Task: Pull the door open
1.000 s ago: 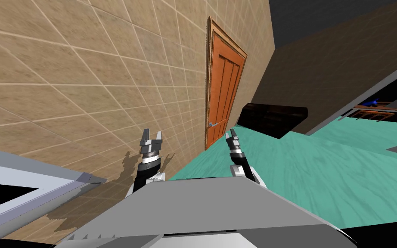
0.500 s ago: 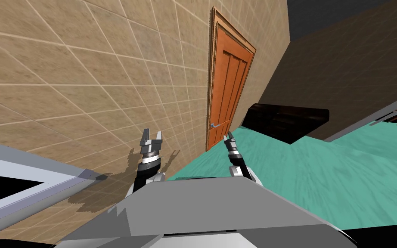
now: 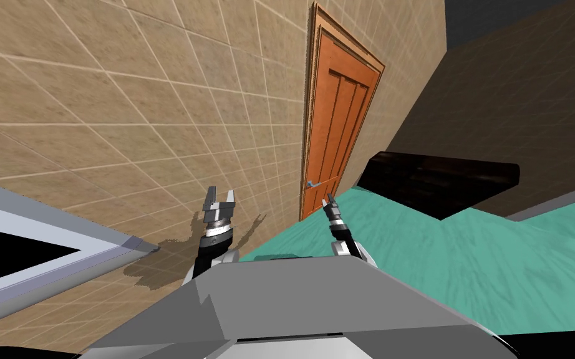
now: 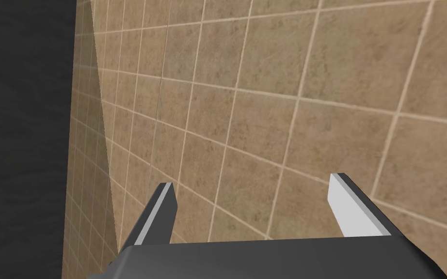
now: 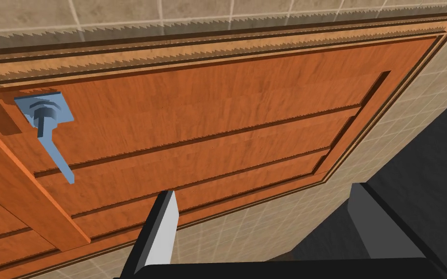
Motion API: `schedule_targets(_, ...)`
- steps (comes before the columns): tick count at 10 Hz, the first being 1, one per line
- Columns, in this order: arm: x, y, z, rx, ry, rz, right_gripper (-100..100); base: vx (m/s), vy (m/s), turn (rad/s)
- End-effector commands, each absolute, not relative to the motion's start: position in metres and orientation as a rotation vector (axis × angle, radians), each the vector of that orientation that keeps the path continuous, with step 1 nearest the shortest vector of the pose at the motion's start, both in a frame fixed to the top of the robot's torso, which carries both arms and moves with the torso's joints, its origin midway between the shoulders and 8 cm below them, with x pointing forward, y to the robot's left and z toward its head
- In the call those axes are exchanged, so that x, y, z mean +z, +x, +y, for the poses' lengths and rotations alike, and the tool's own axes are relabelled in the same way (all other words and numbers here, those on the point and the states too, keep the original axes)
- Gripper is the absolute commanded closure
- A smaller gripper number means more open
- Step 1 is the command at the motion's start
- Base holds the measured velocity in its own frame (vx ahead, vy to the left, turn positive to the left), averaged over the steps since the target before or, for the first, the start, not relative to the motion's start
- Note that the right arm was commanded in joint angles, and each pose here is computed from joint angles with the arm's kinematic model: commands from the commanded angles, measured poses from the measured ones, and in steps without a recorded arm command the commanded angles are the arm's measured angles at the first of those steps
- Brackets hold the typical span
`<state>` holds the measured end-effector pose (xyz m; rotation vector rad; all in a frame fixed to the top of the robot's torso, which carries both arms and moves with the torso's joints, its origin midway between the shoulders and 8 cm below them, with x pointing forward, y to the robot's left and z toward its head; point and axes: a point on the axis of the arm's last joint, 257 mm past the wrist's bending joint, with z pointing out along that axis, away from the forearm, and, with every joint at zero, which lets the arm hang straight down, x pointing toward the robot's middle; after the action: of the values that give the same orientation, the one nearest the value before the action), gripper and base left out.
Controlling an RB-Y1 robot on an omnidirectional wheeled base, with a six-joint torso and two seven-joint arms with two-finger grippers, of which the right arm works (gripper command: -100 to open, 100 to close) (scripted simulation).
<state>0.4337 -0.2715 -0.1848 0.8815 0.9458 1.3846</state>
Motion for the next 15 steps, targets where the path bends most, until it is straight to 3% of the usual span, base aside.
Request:
schedule_targets(1,-0.195,0.433,-0.272,1.383,0.895,0.958,-100,0.043,-0.075,0.057)
schedule_targets(15,-0.298,0.44,-0.291,1.362,1.028,1.109,-100,0.042,-0.091,0.128)
